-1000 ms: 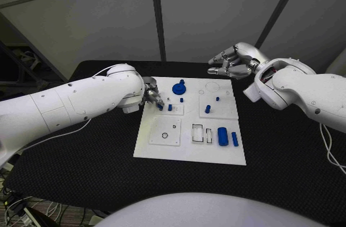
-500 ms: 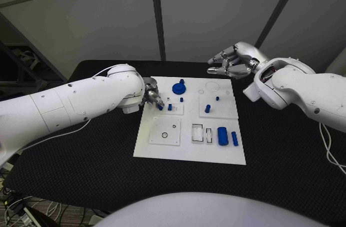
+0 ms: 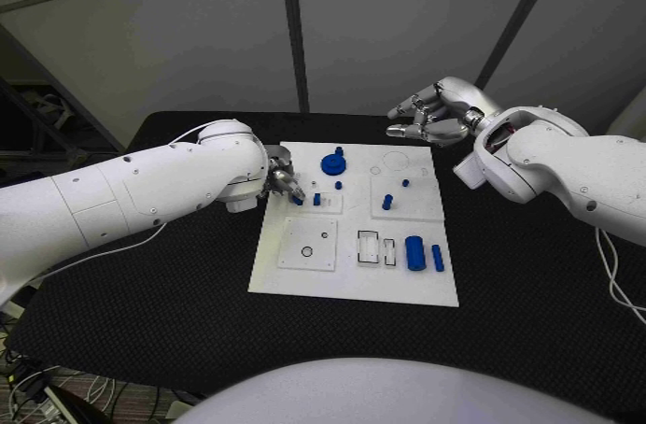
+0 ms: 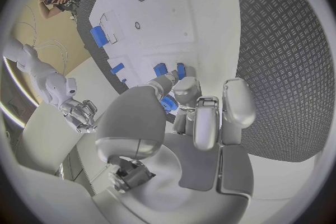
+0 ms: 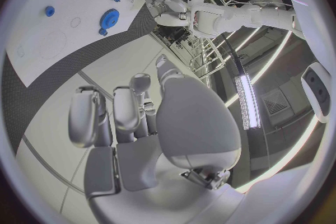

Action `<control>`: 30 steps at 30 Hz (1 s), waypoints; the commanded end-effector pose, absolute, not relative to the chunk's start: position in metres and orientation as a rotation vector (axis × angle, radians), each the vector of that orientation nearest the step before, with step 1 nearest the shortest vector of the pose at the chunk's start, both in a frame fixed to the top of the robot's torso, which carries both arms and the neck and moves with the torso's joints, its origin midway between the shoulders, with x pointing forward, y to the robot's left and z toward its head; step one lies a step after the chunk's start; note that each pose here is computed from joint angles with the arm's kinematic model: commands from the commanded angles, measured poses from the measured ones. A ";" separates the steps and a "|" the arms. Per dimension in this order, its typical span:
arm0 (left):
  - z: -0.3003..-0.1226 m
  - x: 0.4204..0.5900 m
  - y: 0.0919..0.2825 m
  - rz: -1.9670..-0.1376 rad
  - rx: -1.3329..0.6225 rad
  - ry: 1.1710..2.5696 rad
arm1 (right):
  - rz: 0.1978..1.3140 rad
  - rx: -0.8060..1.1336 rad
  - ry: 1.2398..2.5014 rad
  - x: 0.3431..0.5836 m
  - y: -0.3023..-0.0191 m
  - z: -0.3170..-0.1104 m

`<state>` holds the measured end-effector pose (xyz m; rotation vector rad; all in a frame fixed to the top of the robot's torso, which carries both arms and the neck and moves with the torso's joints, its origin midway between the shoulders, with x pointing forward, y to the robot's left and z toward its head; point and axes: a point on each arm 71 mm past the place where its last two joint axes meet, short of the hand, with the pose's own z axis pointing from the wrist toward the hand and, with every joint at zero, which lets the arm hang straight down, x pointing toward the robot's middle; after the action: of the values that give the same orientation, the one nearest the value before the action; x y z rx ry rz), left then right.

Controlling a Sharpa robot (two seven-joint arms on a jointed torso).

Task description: Assemble the parts on the task board

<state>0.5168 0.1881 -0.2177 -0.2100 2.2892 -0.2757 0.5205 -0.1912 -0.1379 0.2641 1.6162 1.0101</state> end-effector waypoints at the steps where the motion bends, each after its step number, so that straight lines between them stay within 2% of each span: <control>1: -0.227 0.512 0.190 -0.223 -0.179 2.349 | 1.018 0.254 1.617 0.520 -0.190 -0.137; 30: -0.228 0.515 0.190 -0.217 -0.179 2.350 | 1.017 0.255 1.619 0.520 -0.189 -0.137</control>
<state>0.5171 0.1864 -0.2228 -0.1951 2.3153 -0.2617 0.5202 -0.1906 -0.1379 0.2630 1.6182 1.0114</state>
